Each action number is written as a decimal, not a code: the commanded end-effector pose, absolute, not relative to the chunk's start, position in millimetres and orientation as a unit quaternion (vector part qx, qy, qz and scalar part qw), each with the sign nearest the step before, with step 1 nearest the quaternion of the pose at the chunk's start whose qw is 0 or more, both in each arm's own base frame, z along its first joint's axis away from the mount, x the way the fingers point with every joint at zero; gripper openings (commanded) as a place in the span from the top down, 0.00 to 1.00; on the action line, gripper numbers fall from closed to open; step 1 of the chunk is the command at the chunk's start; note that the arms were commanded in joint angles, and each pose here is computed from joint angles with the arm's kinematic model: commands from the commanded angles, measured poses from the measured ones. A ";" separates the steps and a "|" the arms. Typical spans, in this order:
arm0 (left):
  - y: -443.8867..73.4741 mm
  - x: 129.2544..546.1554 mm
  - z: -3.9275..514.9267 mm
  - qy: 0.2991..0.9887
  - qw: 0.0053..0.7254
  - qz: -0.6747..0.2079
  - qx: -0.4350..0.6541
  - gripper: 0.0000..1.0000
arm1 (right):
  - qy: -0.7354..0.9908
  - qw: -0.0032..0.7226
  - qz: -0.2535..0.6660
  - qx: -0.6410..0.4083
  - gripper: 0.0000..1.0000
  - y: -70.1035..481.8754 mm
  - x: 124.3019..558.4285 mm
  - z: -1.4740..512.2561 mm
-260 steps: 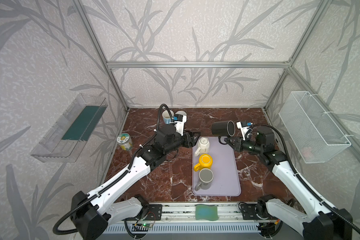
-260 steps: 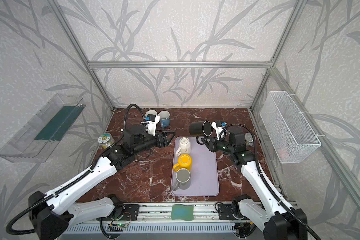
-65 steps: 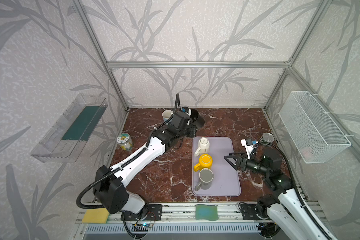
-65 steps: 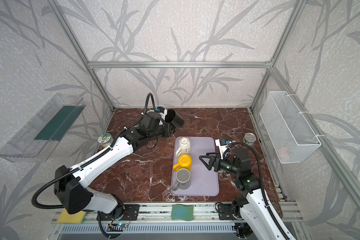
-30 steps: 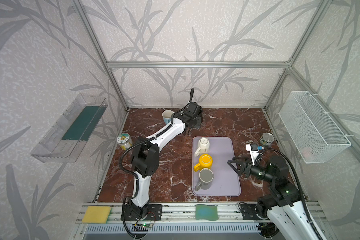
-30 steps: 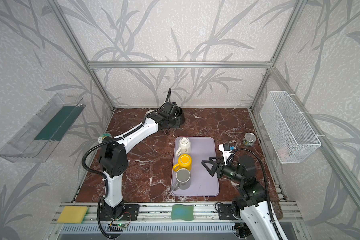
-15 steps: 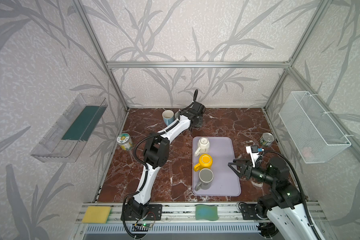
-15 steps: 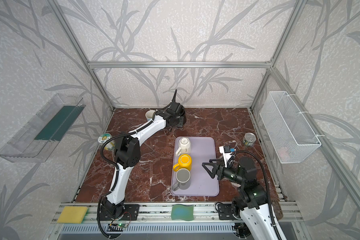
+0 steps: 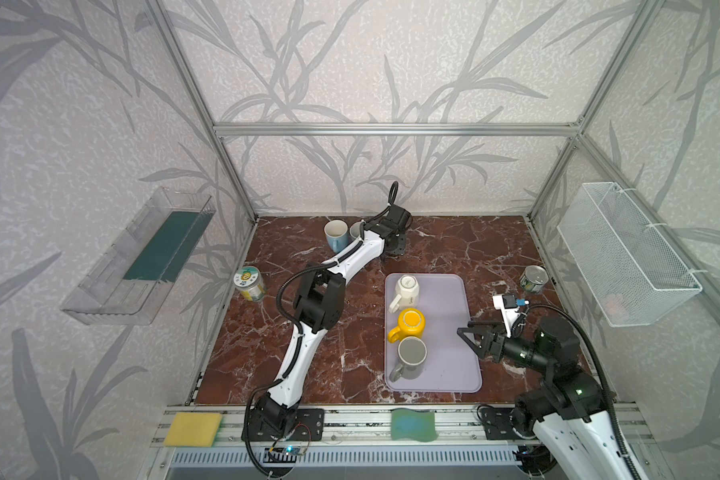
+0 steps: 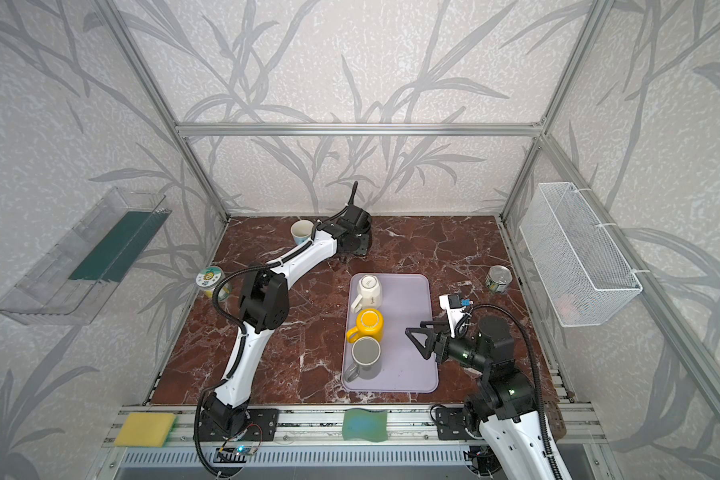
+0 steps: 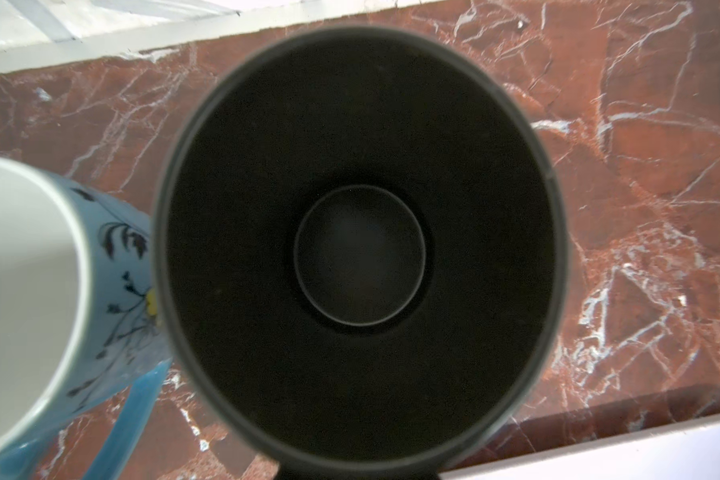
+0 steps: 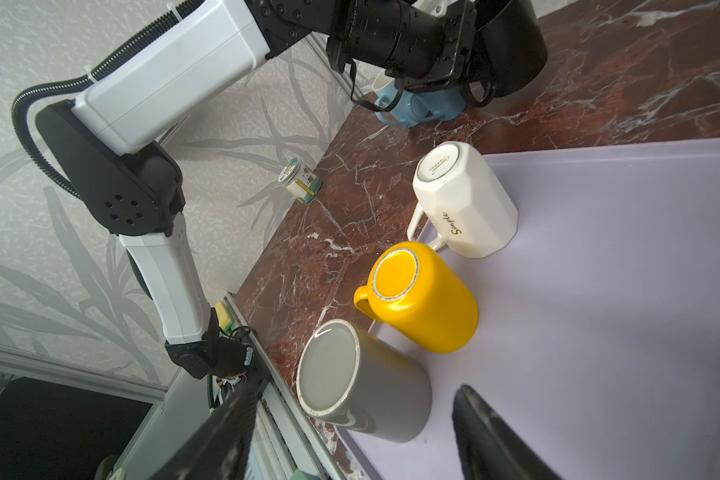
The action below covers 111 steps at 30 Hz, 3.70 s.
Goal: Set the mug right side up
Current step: 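Rotate the black mug upright with the left gripper, moving it beside the blue mugs, then lower the black mug toward the table beside the blue flowered mug with the left gripper, then open the left gripper and raise it off the upright black mug, then move the left gripper over the upside-down white mug on the tray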
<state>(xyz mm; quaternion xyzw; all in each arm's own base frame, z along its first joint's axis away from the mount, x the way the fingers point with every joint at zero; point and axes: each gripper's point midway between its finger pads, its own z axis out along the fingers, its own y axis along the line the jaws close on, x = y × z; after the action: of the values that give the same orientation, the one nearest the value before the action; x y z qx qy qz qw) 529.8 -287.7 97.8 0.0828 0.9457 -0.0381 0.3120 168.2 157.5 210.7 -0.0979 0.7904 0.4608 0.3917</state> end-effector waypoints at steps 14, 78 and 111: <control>-280.5 549.3 106.6 0.936 0.347 -0.027 0.053 1.00 | 0.788 0.405 0.452 -0.105 0.25 154.8 166.4 219.8; -278.4 545.7 128.0 0.934 0.350 -0.049 0.057 0.33 | 0.782 0.403 0.463 -0.107 0.25 158.7 171.5 223.6; -248.1 452.8 212.9 0.917 0.364 -0.075 0.148 0.25 | 0.797 0.385 0.456 -0.094 0.25 161.6 191.0 204.4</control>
<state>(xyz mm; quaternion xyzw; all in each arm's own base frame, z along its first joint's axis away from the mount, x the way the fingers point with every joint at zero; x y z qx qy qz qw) 469.8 -249.7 198.5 0.1193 0.9239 -0.0676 0.3571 185.4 161.8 204.2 -0.0936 0.8012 0.4567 0.3752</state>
